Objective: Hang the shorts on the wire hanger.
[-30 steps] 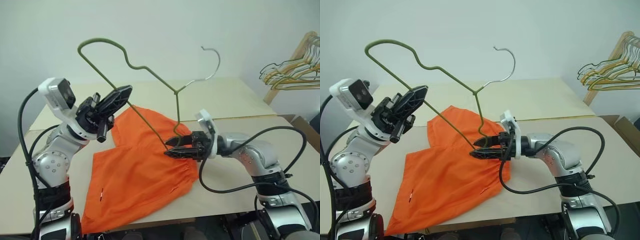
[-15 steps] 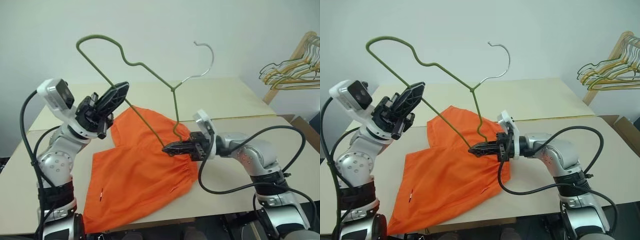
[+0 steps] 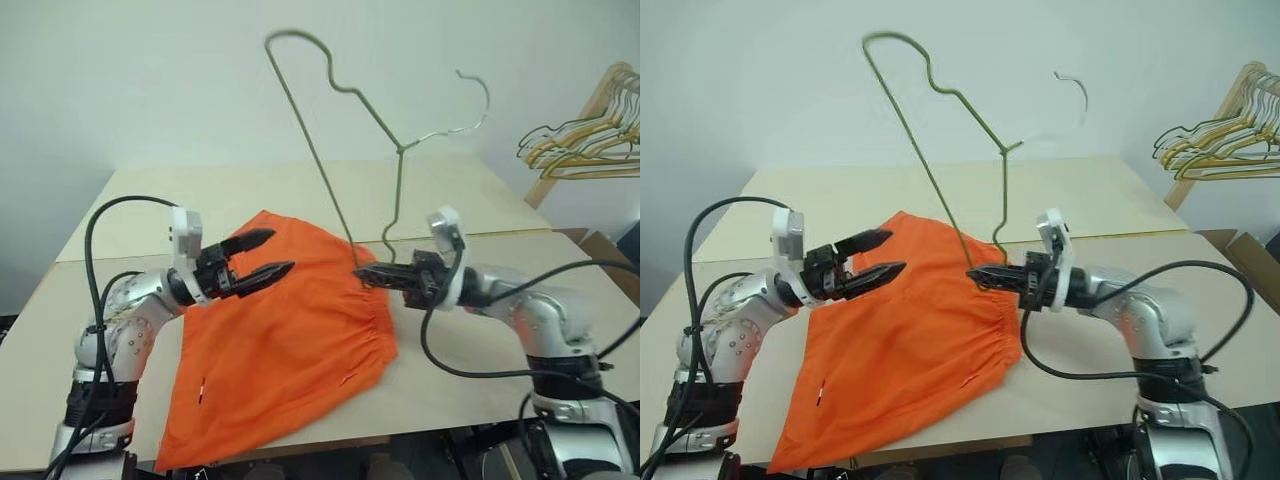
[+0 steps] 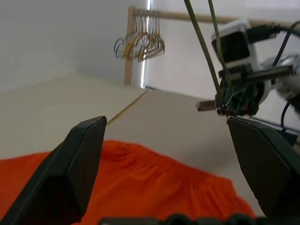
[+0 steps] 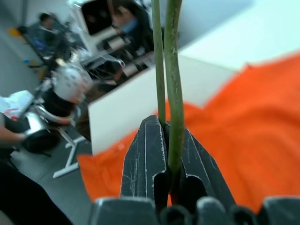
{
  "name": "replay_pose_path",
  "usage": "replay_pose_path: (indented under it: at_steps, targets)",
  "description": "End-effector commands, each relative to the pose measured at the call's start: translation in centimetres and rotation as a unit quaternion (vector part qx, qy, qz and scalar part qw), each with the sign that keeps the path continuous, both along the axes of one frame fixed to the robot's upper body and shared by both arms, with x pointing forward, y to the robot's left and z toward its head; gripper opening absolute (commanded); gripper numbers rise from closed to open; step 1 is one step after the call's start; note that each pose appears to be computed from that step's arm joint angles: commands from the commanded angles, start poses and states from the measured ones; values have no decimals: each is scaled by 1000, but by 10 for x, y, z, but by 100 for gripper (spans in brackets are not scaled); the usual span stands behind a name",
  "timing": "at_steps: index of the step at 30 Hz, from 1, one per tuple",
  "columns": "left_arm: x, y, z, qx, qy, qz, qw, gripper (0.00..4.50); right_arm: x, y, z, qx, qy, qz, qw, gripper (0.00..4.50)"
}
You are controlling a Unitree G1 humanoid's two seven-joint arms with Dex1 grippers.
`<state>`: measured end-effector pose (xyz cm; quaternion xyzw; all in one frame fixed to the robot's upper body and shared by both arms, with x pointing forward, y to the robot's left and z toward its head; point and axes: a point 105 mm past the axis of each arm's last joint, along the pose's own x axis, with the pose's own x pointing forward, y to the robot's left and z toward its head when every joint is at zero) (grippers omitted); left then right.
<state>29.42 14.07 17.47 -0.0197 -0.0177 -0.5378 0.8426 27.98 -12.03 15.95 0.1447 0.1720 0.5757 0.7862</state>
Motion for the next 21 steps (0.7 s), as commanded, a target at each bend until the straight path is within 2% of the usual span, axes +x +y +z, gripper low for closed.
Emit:
replay_pose_path:
  at_steps: [1,6,11,14,17,21]
  targets:
    - [-10,-4,4,41,-30,-19,999,445,-16,-36,-2,-80,-43,-60,994,0]
    - [-25,-11,-3,107,-44,-63,991,445,-51,-88,-24,-106,137,-67,983,0]
    - [-42,-20,-5,97,-27,-129,986,445,-74,-115,-41,-88,269,-89,955,0]
    - [-42,-24,-7,94,-24,-136,986,445,-79,-130,-51,-76,338,-116,931,0]
    - [-44,-26,-4,70,-20,-144,987,445,-83,-143,-67,-103,386,-140,906,0]
    - [-44,-26,-4,72,-21,-142,987,445,-83,-148,-66,-93,408,-133,898,0]
